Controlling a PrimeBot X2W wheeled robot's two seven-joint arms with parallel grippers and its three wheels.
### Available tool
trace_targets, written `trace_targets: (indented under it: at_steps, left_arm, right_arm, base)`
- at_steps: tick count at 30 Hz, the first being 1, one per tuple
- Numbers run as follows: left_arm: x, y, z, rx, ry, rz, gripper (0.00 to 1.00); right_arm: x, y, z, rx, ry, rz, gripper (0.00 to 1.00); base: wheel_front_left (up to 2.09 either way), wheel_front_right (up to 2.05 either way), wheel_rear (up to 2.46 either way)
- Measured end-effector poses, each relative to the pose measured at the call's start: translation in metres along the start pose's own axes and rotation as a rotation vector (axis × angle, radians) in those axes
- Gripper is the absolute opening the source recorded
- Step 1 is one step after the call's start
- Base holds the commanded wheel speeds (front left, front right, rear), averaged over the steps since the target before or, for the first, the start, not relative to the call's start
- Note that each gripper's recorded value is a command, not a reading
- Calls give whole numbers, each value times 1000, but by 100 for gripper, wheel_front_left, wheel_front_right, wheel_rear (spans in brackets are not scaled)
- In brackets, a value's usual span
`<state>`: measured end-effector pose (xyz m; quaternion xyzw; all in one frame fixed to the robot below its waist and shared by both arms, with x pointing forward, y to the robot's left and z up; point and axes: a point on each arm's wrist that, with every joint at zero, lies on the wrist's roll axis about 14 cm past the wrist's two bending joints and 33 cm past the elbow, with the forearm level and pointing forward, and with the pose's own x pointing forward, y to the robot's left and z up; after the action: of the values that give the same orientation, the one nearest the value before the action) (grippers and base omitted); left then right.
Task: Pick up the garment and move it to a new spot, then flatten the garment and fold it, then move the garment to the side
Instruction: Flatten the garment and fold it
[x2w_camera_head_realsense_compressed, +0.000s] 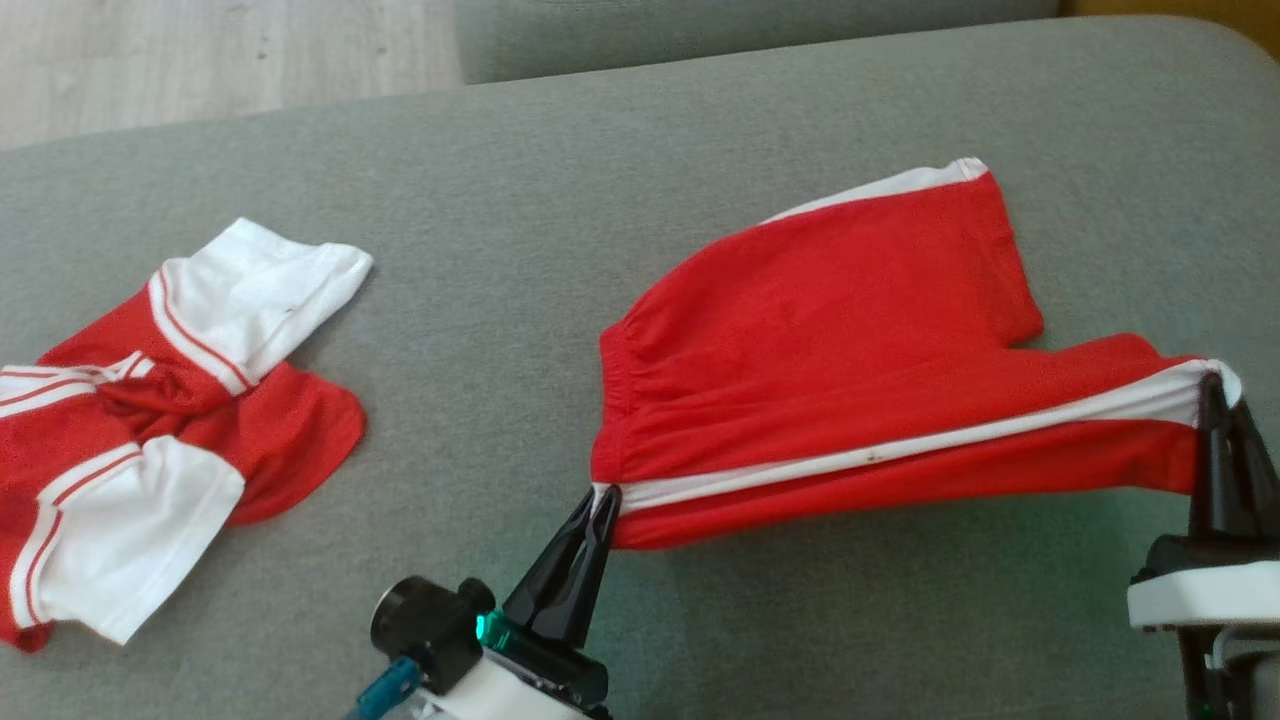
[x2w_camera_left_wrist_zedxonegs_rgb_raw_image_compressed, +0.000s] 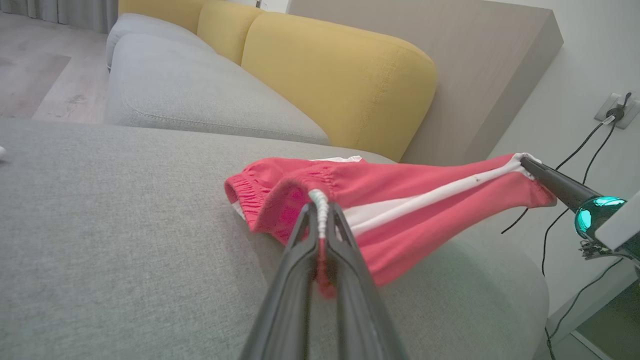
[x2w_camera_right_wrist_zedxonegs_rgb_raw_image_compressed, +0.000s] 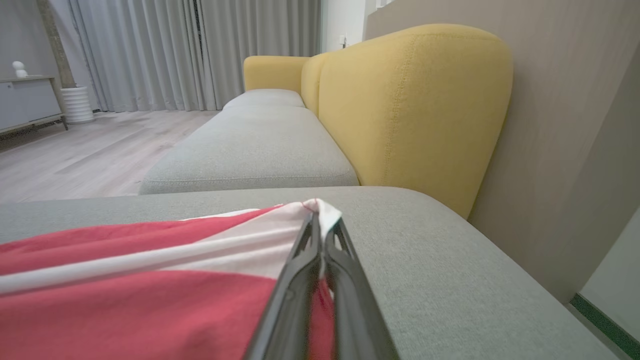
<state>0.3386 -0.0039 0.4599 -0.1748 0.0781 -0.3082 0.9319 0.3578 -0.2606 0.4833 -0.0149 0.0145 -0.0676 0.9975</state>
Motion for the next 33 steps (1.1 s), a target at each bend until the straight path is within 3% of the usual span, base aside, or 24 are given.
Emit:
trace_targets:
  at_steps: [7, 17, 27, 28, 29, 30, 31, 32, 33]
  left_arm:
    - [14, 4, 19, 54, -49, -3, 0]
    - [77, 37, 31, 86, -32, -11, 0]
    - [106, 62, 2, 18, 83, -3, 0]
    - [105, 62, -4, 10, 101, -4, 0]
    - [104, 62, -8, 7, 115, -6, 0]
    - [103, 60, -10, 4, 123, -9, 13]
    - [103, 59, -12, 2, 127, -13, 35]
    - [102, 58, -12, 3, 128, -15, 50]
    - [102, 57, -10, 7, 126, -17, 95]
  right_arm:
    - [16, 8, -2, -10, 21, 25, 0]
    - [102, 28, 2, -47, 6, 86, 0]
    - [150, 46, -54, -87, 170, 136, 0]
    - [151, 47, -61, -89, 190, 140, 1]
    - [150, 48, -67, -87, 207, 141, 13]
    - [150, 49, -72, -85, 220, 143, 36]
    - [148, 49, -76, -86, 232, 144, 74]
    - [147, 49, -78, -90, 238, 144, 100]
    - [147, 47, -78, -93, 238, 142, 100]
  base:
    - [0, 0, 0]
    - [0, 0, 0]
    - [0, 0, 0]
    - [0, 0, 0]
    - [0, 0, 0]
    - [0, 0, 0]
    - [0, 0, 0]
    - [0, 0, 0]
    - [0, 0, 0]
